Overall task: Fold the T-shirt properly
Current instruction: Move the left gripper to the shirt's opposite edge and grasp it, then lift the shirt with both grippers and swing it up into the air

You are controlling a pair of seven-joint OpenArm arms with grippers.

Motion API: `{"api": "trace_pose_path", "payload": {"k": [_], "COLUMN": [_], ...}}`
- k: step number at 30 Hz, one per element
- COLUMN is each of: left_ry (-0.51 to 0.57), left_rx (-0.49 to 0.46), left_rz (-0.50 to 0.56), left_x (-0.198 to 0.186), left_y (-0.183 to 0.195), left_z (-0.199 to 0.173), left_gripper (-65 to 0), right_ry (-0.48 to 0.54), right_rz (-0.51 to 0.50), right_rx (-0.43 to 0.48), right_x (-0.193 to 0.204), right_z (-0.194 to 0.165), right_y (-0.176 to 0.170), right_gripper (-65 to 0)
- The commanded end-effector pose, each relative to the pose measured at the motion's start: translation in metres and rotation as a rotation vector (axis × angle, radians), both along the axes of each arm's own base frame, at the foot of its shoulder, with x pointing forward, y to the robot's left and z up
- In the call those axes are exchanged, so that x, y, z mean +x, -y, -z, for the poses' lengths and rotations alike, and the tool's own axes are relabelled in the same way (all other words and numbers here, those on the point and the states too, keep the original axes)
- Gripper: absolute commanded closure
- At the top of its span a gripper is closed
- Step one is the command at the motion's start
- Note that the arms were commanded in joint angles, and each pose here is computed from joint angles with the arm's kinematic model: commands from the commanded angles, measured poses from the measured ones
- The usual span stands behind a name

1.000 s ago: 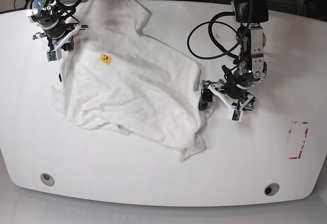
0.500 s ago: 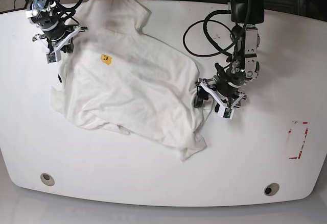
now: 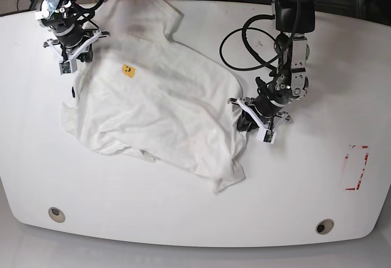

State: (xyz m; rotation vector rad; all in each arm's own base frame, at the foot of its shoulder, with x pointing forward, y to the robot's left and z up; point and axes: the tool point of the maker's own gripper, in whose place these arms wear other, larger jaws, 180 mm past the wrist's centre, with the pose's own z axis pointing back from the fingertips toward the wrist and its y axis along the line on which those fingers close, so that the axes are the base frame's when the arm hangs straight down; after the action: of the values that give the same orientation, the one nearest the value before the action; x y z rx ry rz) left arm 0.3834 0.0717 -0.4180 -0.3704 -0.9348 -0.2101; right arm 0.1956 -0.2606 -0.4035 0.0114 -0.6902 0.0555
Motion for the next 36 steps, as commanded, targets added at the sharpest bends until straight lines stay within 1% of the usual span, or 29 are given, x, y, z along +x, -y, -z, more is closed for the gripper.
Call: {"api": "trace_pose_path", "payload": {"k": [1, 4, 7, 10, 15, 18, 19, 21, 24, 31, 36], "left_ry": [0.009, 0.052, 0.084, 0.164, 0.272, 0.336, 0.376, 0.412, 0.472, 0.558, 0.629], "left_rx": [0.022, 0.028, 0.036, 0.077, 0.124, 0.147, 0.163, 0.175, 0.196, 0.23, 0.255], "left_rz": [0.007, 0.004, 0.003, 0.005, 0.01, -0.016, -0.042, -0.064, -0.092, -0.162, -0.236], "left_x": [0.003, 0.008, 0.004, 0.0, -0.009, -0.015, -0.018, -0.02, -0.022, -0.022, -0.006], "left_y": [-0.002, -0.005, -0.007, -0.019, -0.029, -0.042, -0.052, -0.059, -0.07, -0.094, -0.108], "left_z": [-0.007, -0.021, -0.031, -0.057, -0.094, -0.118, -0.133, -0.147, -0.171, -0.205, -0.234], "left_gripper": [-0.4, 0.0, 0.0, 0.0, 0.0, 0.0, 0.0, 0.0, 0.0, 0.0, 0.0], "right_ry": [0.054, 0.062, 0.08, 0.115, 0.18, 0.187, 0.198, 0.207, 0.245, 0.332, 0.394], "right_rz": [-0.01, -0.011, -0.014, -0.018, -0.026, -0.027, -0.026, -0.025, -0.024, -0.024, -0.029], "right_rx": [-0.009, -0.009, -0.008, -0.013, -0.017, -0.023, -0.023, -0.02, -0.019, -0.028, -0.052], "right_x": [0.01, 0.012, 0.015, 0.02, 0.033, 0.039, 0.045, 0.05, 0.063, 0.095, 0.123], "right_z": [-0.014, -0.016, -0.021, -0.032, -0.052, -0.058, -0.062, -0.065, -0.075, -0.102, -0.131], "right_y": [0.003, 0.002, -0.001, -0.009, -0.018, -0.02, -0.021, -0.021, -0.022, -0.02, -0.013], "right_gripper": [0.0, 0.0, 0.0, 0.0, 0.0, 0.0, 0.0, 0.0, 0.0, 0.0, 0.0]}}
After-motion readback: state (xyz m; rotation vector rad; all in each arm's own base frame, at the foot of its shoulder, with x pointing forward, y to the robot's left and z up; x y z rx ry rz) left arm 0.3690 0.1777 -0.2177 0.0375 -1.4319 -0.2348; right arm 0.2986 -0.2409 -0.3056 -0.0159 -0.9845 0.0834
